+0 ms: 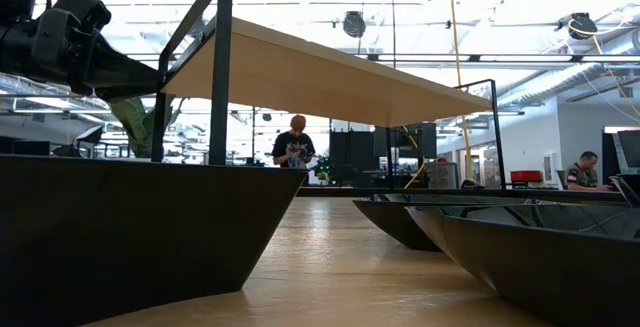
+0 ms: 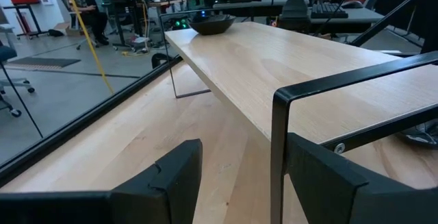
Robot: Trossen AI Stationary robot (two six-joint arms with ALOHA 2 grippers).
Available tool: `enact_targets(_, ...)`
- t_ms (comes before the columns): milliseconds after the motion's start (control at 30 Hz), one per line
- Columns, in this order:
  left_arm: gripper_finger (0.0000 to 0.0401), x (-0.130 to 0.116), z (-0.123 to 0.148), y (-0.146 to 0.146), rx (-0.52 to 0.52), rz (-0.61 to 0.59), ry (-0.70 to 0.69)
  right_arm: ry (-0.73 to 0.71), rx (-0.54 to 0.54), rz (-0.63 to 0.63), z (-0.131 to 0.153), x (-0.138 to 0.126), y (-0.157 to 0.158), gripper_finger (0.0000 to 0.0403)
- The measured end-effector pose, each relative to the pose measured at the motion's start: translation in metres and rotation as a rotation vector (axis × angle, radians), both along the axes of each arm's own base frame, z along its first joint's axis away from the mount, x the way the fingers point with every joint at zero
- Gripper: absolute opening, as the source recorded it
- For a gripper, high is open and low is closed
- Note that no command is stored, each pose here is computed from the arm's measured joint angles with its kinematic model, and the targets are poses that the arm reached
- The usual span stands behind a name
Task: Pick & Place Mini shaped plates
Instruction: Stack the leaf shaped plate on top of the other leaf shaped plates on the shelf
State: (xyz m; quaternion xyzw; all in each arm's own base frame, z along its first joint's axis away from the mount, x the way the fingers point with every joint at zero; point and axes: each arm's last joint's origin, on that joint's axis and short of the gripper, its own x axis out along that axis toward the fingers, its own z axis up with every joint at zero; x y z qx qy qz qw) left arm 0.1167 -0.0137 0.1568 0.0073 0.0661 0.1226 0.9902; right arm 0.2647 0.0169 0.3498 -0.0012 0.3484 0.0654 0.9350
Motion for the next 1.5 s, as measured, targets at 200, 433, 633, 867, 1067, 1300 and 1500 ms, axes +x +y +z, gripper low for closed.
enact_targets(200,0.0209,0.000,0.000,0.000,0.000,0.000,-0.002,0.003,0.043,0.098,-0.024,0.000,0.036,0.0093)
enact_targets(433,0.0209,0.000,0.000,0.000,-0.002,0.000,-0.003,0.110,0.124,0.120,-0.060,-0.011,0.066,0.0093)
enact_targets(633,0.0209,0.000,0.000,0.000,0.000,0.000,-0.001,0.348,0.259,0.091,-0.088,-0.033,0.087,0.0093)
enact_targets(867,0.0209,0.000,0.000,0.000,0.004,0.000,0.000,0.418,0.367,0.033,-0.104,-0.047,0.110,0.0093)
enact_targets(1067,0.0209,0.000,0.000,0.000,0.002,0.000,0.000,0.462,0.368,-0.004,-0.117,-0.059,0.124,0.0093)
enact_targets(1300,0.0209,0.000,0.000,0.001,0.027,0.024,0.000,0.455,0.336,-0.104,-0.126,-0.078,0.142,0.0093)
enact_targets(1500,0.0209,0.000,0.001,0.001,0.027,0.024,-0.009,0.427,0.295,-0.100,-0.132,-0.097,0.159,0.0093)
